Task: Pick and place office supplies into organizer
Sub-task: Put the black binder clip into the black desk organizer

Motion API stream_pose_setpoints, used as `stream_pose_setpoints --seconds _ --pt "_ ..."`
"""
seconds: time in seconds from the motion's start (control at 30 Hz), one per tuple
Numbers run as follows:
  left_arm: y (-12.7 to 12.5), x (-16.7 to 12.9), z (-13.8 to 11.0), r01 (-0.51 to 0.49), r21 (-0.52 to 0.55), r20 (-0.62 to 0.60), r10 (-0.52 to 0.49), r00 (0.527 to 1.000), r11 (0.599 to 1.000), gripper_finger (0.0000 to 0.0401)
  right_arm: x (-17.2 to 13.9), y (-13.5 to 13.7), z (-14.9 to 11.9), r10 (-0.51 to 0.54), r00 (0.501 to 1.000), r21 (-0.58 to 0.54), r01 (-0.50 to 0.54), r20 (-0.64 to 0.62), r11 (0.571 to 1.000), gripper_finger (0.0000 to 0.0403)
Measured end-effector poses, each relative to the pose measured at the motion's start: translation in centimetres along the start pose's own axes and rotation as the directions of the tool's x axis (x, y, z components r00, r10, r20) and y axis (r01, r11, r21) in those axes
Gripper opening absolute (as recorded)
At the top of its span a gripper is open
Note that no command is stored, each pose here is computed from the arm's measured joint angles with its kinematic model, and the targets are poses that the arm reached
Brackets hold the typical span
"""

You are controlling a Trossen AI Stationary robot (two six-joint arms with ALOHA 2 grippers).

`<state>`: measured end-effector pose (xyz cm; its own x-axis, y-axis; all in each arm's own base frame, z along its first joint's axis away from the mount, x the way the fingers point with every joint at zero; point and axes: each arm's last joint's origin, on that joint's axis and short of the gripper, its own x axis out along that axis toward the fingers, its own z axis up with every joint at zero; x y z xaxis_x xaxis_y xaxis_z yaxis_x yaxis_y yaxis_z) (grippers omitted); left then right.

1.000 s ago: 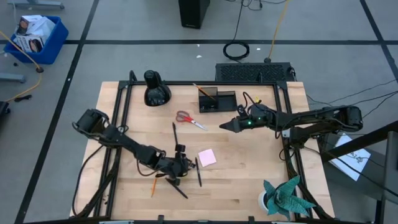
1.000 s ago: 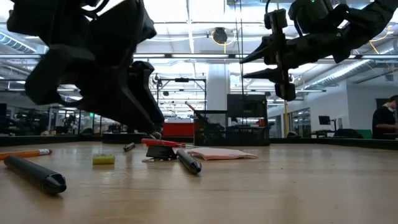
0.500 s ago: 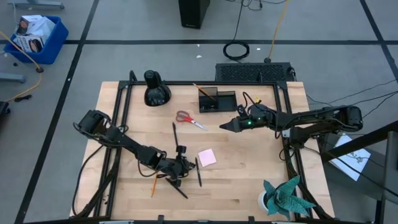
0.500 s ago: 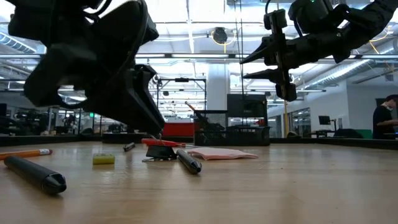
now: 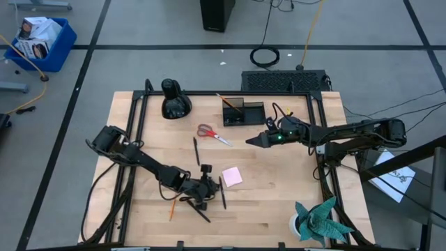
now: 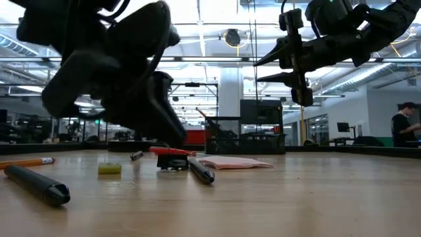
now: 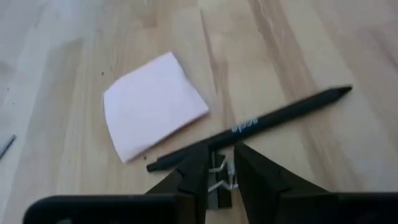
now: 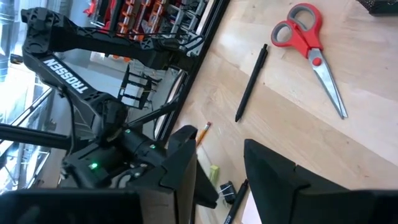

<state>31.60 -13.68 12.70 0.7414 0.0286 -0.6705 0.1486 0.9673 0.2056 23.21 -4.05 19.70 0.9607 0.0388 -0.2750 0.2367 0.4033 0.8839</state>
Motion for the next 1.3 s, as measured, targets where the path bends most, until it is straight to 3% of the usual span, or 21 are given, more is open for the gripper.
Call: stream_pose_setpoints --seconds 0.17,0.27,0.43,0.53,0.83,1.2,1.3 --pt "0.0 -0.1 0.8 0.016 -0.007 -0.015 -0.016 1.0 1.0 0.0016 0.0 0.0 0.0 -0.004 1.0 0.001 0.004 -0.002 1.0 0.0125" --pt "0.2 -0.1 0.6 0.032 -0.048 -0.063 -0.035 0.997 0.998 0.0007 0.0 0.0 0.0 -0.001 1.0 0.006 0.001 0.0 1.0 0.0125" --pt "0.3 -0.3 0.9 0.001 -0.059 -0.034 -0.003 0.999 0.998 0.0025 0.0 -0.1 0.0 -0.01 1.0 0.004 0.01 -0.005 1.0 0.0125" --pt "0.6 -0.6 1.9 -0.007 -0.125 0.034 0.011 0.999 0.992 0.0049 0.0 -0.2 -0.1 -0.016 1.0 0.0 0.016 -0.013 1.0 0.0125" --pt "0.3 -0.8 1.3 0.0 -0.161 -0.016 -0.003 1.0 0.987 0.0123 0.0 -0.3 -0.2 -0.028 0.999 -0.006 0.028 -0.02 1.0 0.0125" --pt "0.1 -0.4 0.0 0.008 -0.145 -0.127 -0.026 0.992 0.989 0.0134 0.0 -0.3 -0.2 -0.035 0.999 -0.021 0.035 -0.024 0.999 0.0125" --pt "0.2 -0.4 0.2 0.007 -0.149 -0.103 -0.023 0.994 0.989 0.0134 0.0 -0.3 -0.2 -0.035 0.999 -0.021 0.035 -0.024 0.999 0.0125"
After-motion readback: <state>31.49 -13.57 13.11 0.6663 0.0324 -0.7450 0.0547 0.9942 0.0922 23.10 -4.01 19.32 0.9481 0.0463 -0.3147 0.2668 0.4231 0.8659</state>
